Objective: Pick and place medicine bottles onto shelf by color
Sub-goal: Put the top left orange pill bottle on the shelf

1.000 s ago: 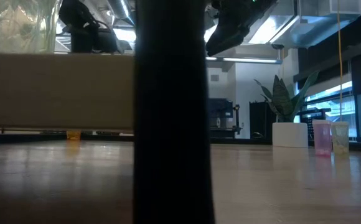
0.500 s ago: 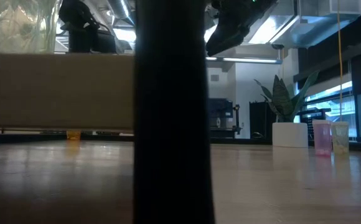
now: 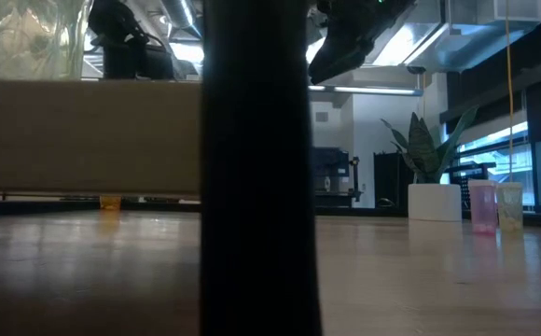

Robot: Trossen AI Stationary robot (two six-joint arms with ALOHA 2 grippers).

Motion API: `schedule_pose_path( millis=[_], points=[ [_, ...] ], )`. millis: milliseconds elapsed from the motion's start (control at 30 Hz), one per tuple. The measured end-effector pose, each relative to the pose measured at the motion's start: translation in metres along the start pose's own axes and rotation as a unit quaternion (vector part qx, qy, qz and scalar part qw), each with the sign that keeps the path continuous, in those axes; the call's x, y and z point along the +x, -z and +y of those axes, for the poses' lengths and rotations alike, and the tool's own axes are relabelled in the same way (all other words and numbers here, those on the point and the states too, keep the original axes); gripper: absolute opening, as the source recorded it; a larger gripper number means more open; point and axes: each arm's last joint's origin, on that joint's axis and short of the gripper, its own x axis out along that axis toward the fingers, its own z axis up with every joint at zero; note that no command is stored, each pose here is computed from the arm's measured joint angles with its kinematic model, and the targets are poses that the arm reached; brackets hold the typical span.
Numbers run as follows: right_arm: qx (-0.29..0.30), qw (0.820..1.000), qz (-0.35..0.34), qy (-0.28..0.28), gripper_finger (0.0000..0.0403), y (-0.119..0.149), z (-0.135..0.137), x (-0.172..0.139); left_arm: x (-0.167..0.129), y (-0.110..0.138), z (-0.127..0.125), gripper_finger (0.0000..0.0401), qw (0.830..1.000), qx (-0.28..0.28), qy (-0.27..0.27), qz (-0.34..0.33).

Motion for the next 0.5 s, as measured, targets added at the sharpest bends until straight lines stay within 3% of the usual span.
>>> schedule_pose_path(
  millis=[233,500],
  points=[
    [-0.001,1.000,0.000,0.000,0.0278,0.000,0.000,0.000,0.003,-0.003,0.007,0.0378,0.999,-0.038,0.003,-0.005],
    [0.000,1.000,0.000,0.000,0.0278,0.000,0.000,0.000,0.012,-0.009,0.003,0.0389,0.999,-0.051,0.005,-0.005]
  ],
)
